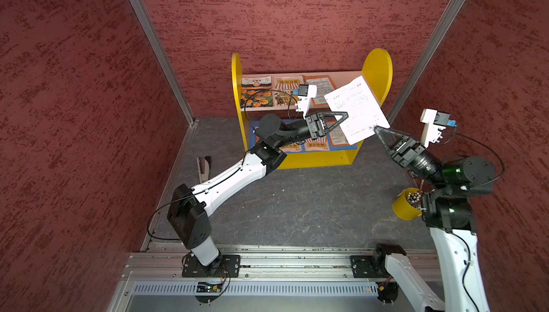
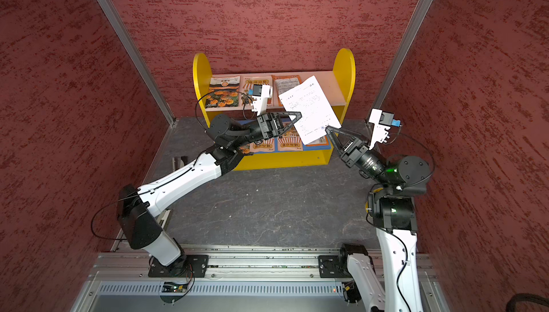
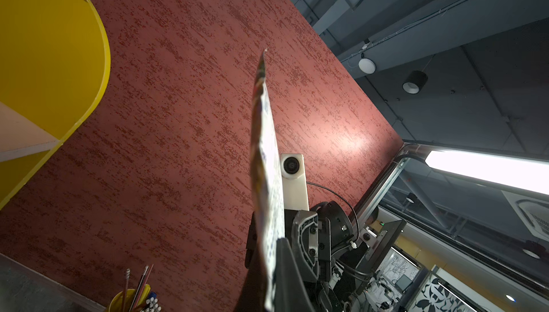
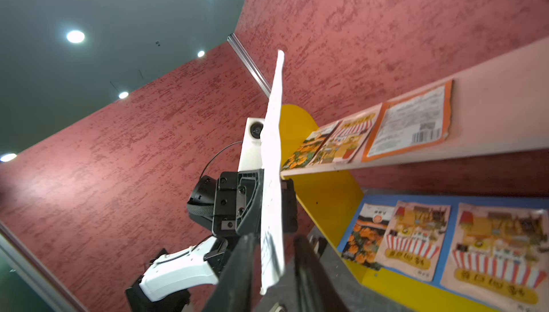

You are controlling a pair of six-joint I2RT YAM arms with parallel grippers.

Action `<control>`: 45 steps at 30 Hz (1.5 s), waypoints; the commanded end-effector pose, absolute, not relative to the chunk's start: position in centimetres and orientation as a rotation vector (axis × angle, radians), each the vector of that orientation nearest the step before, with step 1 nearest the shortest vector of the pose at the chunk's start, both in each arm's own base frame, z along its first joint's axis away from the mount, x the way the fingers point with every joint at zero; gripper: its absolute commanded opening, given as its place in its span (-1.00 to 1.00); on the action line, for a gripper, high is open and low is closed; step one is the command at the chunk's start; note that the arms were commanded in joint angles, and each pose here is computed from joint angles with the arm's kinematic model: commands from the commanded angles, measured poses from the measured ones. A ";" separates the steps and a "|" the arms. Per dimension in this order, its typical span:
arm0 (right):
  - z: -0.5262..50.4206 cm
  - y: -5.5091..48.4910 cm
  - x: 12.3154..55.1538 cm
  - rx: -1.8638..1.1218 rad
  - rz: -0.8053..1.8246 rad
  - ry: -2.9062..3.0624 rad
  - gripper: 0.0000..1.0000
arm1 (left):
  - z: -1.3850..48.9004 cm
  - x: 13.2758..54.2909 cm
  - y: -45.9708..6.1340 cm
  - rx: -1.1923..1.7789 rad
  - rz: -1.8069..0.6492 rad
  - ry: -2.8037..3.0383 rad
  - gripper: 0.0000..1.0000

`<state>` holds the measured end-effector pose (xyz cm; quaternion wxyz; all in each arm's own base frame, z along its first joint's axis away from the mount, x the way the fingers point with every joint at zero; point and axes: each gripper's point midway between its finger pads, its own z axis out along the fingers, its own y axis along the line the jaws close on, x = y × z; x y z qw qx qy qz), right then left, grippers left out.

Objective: Take the seed bag off the shelf
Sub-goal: Pick up the seed packet from the shelf.

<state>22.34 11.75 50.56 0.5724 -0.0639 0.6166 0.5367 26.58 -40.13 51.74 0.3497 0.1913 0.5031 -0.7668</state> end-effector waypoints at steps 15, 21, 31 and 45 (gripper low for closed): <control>51.4 14.9 21.1 -0.512 1.350 1.584 0.43 | 47.5 21.7 -33.8 0.850 -1.871 1.582 -1.00; 51.7 16.4 20.9 -0.570 1.395 1.586 0.35 | 47.0 21.5 -34.3 0.871 -1.873 1.587 -1.00; 49.7 18.7 20.8 -0.615 1.389 1.651 -0.01 | 47.1 22.1 -34.6 0.853 -1.845 1.592 -1.00; 47.1 19.3 22.2 -0.546 1.310 1.737 -1.00 | 45.9 22.8 -33.8 0.810 -1.777 1.648 -0.75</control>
